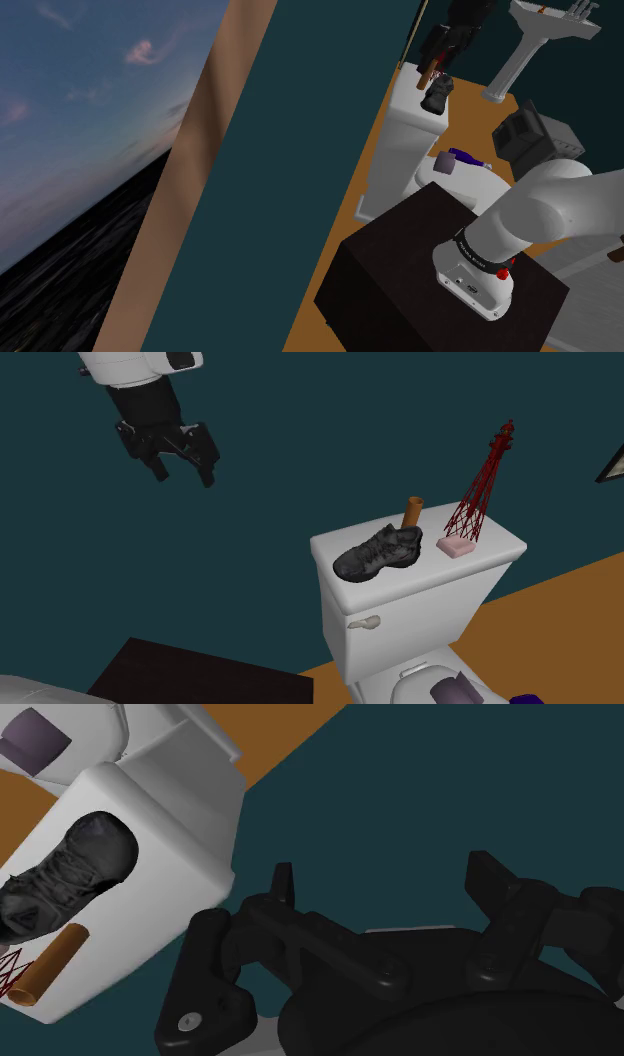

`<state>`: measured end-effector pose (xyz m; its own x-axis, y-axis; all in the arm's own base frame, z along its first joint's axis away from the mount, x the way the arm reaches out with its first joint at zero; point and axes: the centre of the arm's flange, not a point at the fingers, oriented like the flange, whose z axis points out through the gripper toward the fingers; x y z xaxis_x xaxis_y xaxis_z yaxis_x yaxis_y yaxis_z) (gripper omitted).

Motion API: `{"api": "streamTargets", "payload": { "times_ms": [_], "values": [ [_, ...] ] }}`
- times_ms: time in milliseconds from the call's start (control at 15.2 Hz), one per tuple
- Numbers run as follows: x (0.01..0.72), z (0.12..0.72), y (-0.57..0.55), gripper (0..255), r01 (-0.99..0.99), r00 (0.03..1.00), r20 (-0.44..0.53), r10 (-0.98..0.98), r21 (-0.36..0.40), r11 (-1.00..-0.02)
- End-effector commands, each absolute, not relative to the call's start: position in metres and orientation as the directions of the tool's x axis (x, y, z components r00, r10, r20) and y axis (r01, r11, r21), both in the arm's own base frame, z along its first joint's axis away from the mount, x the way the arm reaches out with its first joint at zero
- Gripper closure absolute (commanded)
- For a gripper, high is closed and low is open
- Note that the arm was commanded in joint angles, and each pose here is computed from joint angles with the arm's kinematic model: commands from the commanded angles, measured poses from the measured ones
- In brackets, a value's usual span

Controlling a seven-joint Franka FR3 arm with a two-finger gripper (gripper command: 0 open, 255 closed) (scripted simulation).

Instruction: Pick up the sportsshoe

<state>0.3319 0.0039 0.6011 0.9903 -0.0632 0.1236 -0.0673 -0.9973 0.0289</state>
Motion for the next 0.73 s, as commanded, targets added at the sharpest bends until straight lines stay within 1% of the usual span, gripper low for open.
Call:
{"api": "streamTargets", "payload": {
  "times_ms": [0, 330, 660],
  "values": [
    [0.332, 0.601, 0.004, 0, -0.067, 0.99, 0.124, -0.063, 0.029, -0.997],
    [0.36, 0.573, -0.042, 0, -0.231, 0.959, 0.175, -0.224, 0.023, -0.973],
    [0.381, 0.547, -0.091, 0, -0.388, 0.899, 0.224, -0.376, 0.008, -0.922]
  ]
}}
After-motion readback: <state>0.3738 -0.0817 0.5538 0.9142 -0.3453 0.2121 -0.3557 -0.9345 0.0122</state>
